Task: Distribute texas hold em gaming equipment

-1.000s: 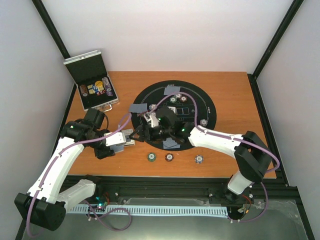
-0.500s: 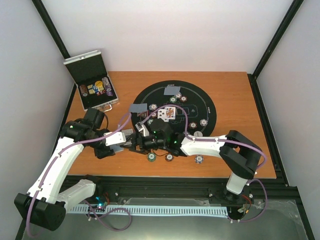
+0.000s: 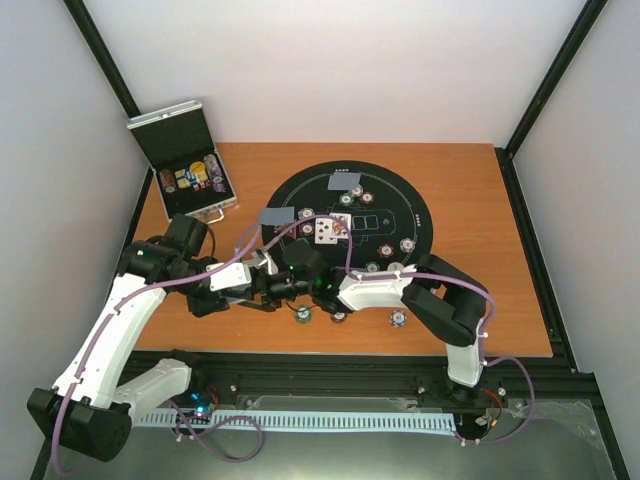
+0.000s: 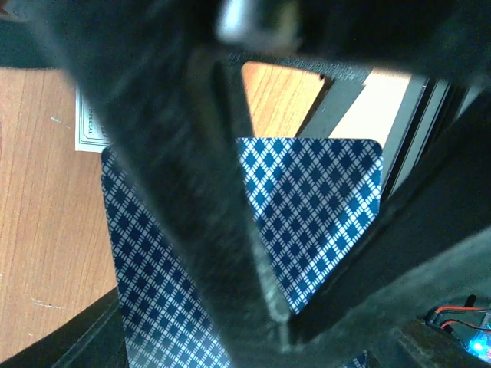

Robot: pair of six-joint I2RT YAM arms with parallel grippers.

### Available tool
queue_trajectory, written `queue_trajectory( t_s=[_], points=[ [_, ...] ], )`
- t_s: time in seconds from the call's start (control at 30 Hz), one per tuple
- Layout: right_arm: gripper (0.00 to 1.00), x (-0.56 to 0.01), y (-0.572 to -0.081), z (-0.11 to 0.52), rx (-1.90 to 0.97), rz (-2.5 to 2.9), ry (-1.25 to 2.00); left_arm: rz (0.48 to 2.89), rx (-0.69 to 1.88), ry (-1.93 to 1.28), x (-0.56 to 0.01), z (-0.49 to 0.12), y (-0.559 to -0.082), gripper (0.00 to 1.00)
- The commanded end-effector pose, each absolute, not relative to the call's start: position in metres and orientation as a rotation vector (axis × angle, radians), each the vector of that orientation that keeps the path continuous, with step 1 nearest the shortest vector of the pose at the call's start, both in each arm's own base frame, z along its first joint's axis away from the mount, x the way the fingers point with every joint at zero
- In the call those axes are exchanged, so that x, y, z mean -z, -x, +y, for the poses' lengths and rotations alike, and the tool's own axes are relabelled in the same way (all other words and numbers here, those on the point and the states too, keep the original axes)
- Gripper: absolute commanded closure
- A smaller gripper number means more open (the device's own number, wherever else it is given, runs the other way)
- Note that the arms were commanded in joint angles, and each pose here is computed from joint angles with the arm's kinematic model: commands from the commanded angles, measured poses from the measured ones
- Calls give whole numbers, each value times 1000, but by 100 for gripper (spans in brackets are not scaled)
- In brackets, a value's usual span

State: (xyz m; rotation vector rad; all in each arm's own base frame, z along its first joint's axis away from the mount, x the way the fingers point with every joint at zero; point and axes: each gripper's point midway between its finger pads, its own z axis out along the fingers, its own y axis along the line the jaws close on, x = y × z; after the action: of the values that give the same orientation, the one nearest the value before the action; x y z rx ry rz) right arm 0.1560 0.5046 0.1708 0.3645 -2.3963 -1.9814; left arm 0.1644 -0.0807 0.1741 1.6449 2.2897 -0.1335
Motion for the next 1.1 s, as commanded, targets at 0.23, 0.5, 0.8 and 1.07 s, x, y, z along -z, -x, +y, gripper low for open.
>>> queue_trajectory(
  t_s=[0.23, 0.5, 0.8, 1.07],
  points=[
    [20, -180, -155, 544, 2054, -2269, -396, 2257, 132, -1630, -190, -82, -163, 99],
    [38, -148, -169, 523, 1984, -2334, -304, 2250, 124, -1632, -191, -82, -162, 99],
    [49, -138, -181, 493, 1933, -2412, -308, 2250, 124, -1634, -192, -81, -161, 99],
    [50, -163, -182, 487, 1965, -2415, -370, 2253, 126, -1631, -191, -81, -161, 99]
  ],
)
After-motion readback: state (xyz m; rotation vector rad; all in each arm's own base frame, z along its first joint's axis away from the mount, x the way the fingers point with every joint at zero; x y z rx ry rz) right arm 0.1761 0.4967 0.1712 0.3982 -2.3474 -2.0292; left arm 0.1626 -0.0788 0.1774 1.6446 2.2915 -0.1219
